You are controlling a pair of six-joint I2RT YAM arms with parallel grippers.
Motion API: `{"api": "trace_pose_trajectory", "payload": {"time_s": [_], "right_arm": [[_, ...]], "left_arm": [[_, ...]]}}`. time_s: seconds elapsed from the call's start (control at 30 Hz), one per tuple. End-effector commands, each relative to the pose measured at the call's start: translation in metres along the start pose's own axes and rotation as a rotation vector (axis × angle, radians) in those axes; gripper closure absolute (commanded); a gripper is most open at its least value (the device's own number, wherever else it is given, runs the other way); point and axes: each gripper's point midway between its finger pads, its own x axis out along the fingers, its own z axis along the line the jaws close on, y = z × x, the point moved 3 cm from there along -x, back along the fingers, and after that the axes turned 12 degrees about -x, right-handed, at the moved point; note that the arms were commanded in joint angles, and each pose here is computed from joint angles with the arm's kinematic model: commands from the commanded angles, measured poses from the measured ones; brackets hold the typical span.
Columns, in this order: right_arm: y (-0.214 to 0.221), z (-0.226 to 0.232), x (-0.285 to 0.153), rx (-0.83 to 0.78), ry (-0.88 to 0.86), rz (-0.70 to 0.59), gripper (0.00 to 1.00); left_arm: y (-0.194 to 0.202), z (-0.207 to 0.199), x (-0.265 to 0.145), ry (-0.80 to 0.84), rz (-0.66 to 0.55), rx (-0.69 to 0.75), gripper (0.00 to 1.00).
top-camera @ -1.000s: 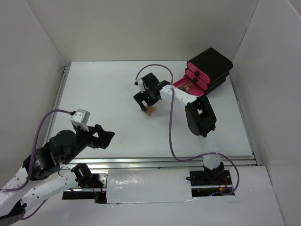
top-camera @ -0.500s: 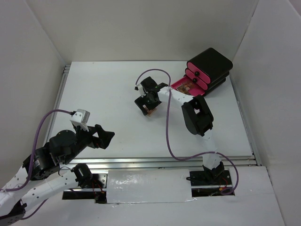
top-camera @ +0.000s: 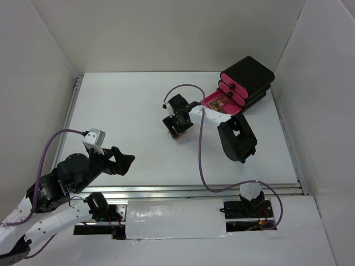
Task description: Organize the makeup
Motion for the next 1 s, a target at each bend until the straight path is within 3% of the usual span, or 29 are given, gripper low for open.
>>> {"api": "trace_pose_trajectory", "payload": {"time_s": [0.0, 0.17, 0.43, 0.63, 0.97], "right_arm": [[-0.024, 0.001, -0.041, 0.039, 0.036, -0.132, 0.53], [-0.03, -0.022, -0.072, 0.124, 0.082, -0.185, 0.54], [0.008, -0.119, -0.103, 0.509, 0.23, -0.219, 0.53], [0.037, -0.165, -0.111, 0.614, 0.315, -0.156, 0.52], [0.069, -0.197, -0.102, 0.743, 0.344, -0.127, 0.5]], "left_arm": [[-0.006, -0.006, -0.001, 0.031, -0.031, -0.026, 0.01], [-0.006, -0.006, -0.001, 0.033, -0.033, -0.028, 0.0], [-0.007, -0.006, -0.004, 0.048, -0.043, -0.034, 0.01], [-0.007, -0.006, -0.005, 0.049, -0.042, -0.032, 0.01], [-0.006, -0.007, -0.004, 0.05, -0.038, -0.03, 0.01]]}}
